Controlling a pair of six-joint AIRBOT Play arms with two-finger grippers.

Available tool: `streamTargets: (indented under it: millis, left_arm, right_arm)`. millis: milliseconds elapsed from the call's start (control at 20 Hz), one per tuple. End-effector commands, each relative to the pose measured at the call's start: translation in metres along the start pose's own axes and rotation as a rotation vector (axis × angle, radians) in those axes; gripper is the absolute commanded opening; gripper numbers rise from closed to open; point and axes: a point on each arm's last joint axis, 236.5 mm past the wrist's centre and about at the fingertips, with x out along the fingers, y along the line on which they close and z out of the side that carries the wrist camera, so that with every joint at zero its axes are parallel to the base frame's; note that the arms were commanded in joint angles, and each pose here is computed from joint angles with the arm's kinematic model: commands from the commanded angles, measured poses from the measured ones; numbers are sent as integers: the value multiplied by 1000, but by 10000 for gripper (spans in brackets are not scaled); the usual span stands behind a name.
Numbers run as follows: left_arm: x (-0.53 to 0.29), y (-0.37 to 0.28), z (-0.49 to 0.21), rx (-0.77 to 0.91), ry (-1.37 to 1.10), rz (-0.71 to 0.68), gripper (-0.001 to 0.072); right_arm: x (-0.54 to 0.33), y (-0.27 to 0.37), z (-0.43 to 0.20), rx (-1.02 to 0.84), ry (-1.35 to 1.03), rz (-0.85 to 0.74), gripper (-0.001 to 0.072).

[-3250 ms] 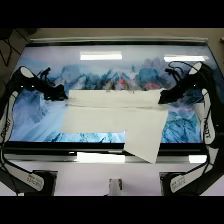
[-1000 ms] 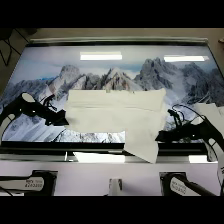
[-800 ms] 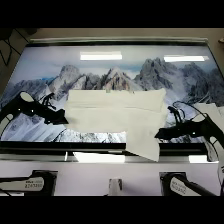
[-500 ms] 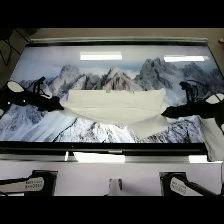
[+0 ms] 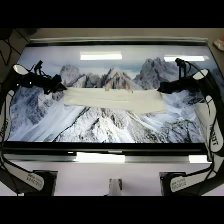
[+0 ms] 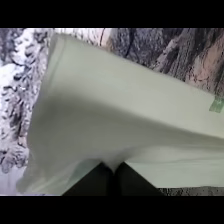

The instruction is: Fold the shirts.

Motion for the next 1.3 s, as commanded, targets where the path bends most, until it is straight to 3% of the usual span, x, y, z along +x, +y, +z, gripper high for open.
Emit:
streamTargets:
  millis: [0, 50, 100, 150, 200, 250, 400, 600, 950, 1000, 1050, 1100, 1150, 1200, 1250]
  left_arm:
    - [30, 18, -2, -91, 71, 3, 31]
    - [38, 24, -11, -101, 115, 8, 44]
    - [42, 28, -17, -109, 144, 10, 215]
    - [42, 30, -19, -114, 152, 10, 480]
    - [36, 32, -18, -114, 153, 9, 564]
    - [27, 34, -15, -119, 143, 7, 563]
    - [-10, 31, 0, -103, 74, -2, 560]
    - [-61, -5, 10, 30, -28, -21, 555]
    - [-119, -111, -16, 282, -130, -121, 539]
    - [-117, -122, -23, 307, -123, -129, 538]
    - [-114, -132, -30, 336, -111, -137, 537]
    - [-107, -141, -38, 369, -92, -144, 515]
    - [-97, -150, -46, 406, -71, -152, 368]
    - [-83, -161, -55, 428, -46, -161, 77]
    - [-64, -172, -62, 443, -36, -171, 34]
  right_arm:
    - [25, -22, -2, 15, 34, -51, 28]
    - [26, -25, -5, 6, 49, -62, 28]
    - [26, -25, -5, 5, 49, -62, 34]
    - [21, -25, -3, 0, 40, -64, 195]
    - [13, -26, 0, -28, 32, -67, 495]
    - [2, -29, -1, -74, 36, -78, 706]
    - [-17, -61, -41, -87, 193, -137, 706]
    - [3, -61, -91, -15, 367, -27, 710]
    - [52, -21, -84, 21, 340, 55, 687]
    - [57, -15, -82, 37, 337, 55, 584]
    - [58, -5, -80, 37, 334, 76, 253]
    - [55, 6, -78, 44, 330, 108, 30]
    - [47, 16, -72, 18, 315, 142, 28]
    - [34, 26, -63, -24, 288, 158, 28]
    - [18, 33, -52, -52, 257, 147, 28]
